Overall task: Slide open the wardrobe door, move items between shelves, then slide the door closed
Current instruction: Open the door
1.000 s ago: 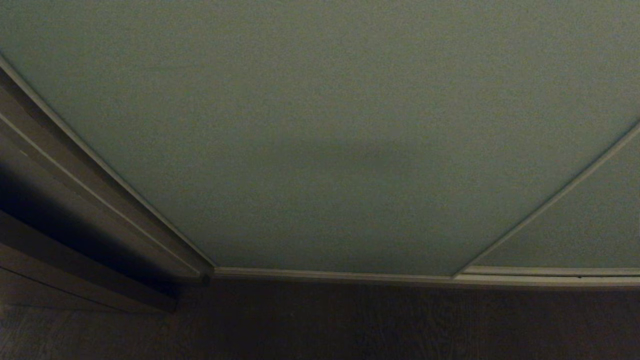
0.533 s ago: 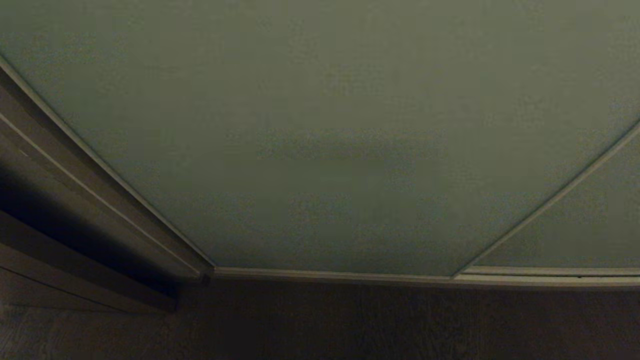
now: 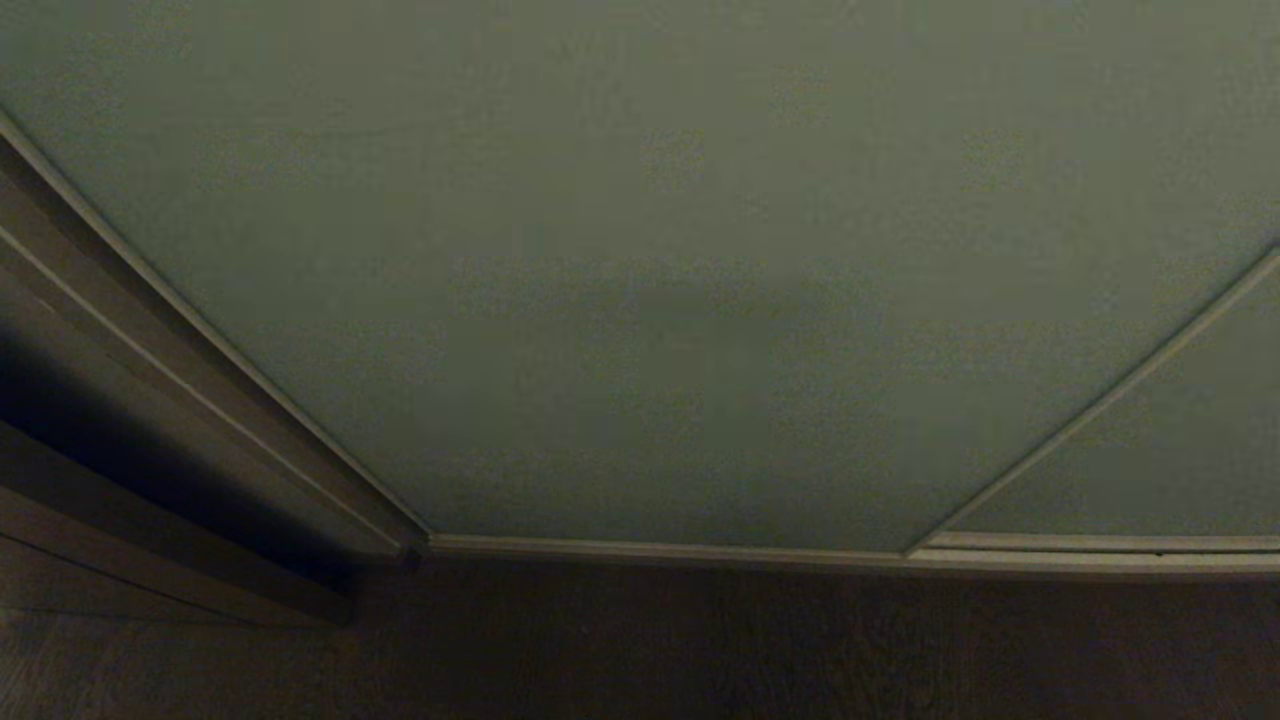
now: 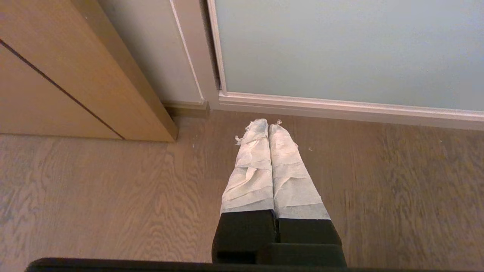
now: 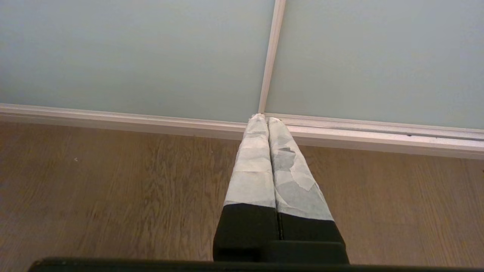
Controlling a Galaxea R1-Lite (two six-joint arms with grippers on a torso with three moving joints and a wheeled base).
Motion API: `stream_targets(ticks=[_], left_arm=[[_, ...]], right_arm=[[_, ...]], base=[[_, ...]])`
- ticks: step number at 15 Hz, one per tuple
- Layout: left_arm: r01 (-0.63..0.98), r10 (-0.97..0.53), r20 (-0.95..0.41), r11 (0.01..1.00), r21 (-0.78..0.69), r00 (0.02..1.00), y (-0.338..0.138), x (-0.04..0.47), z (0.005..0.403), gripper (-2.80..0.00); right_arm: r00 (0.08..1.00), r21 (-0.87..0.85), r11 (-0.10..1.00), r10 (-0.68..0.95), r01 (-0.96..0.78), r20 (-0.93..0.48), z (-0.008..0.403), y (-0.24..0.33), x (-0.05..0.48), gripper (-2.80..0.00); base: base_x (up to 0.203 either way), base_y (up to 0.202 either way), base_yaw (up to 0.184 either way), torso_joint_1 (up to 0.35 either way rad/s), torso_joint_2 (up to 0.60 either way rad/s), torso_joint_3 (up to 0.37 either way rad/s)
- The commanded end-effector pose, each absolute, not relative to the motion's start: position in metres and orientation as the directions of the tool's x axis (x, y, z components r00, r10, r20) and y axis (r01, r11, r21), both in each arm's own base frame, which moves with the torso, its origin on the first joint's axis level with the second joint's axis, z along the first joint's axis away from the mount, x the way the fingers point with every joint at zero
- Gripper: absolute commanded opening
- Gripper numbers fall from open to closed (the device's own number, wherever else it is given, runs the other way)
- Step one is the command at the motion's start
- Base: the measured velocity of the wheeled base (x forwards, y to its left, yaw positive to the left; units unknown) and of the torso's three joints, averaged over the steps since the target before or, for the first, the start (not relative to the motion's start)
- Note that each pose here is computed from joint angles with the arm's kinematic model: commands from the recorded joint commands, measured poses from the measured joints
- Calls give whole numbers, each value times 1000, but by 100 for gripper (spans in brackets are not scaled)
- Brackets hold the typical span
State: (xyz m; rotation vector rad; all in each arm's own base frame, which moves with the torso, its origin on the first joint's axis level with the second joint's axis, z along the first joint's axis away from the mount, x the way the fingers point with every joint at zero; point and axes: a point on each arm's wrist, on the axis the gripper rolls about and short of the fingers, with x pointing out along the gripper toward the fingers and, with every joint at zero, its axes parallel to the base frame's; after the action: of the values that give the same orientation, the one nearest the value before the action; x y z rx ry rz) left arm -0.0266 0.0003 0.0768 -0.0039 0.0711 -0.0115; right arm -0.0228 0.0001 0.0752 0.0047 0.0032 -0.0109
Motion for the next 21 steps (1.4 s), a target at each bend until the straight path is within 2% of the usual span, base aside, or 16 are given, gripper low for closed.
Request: stream_targets(ticks=[1, 8, 10, 13, 16, 21], left_arm=[[10, -11, -74, 1000, -6, 997, 0, -26, 77, -280], [8, -8, -74, 1000, 2, 997, 0, -26, 76, -280], [-7, 7, -26, 1000, 8, 1000, 1, -29, 86, -280], [-29, 15, 157, 996, 87, 987, 1, -41, 129, -280], [-53, 31, 233, 994, 93, 972, 1, -39, 183, -280], [-216, 196, 348, 976, 20, 917, 2, 4, 279, -280]], right_arm=[[1000, 5, 1000, -11, 11, -6, 75, 0, -23, -280], [1000, 5, 1000, -11, 11, -6, 75, 0, -23, -280], [1000, 5, 1000, -11, 11, -6, 75, 0, -23, -280], [1000, 5, 1000, -11, 11, -6, 75, 0, -23, -280], [1000, 5, 1000, -11, 11, -6, 75, 0, -23, -280], [1000, 5, 1000, -11, 11, -6, 75, 0, -23, -280]], base=[[0, 0, 0, 0, 0, 0], [0, 0, 0, 0, 0, 0], [0, 0, 0, 0, 0, 0], [0, 0, 0, 0, 0, 0], [0, 0, 0, 0, 0, 0], [0, 0, 0, 0, 0, 0]])
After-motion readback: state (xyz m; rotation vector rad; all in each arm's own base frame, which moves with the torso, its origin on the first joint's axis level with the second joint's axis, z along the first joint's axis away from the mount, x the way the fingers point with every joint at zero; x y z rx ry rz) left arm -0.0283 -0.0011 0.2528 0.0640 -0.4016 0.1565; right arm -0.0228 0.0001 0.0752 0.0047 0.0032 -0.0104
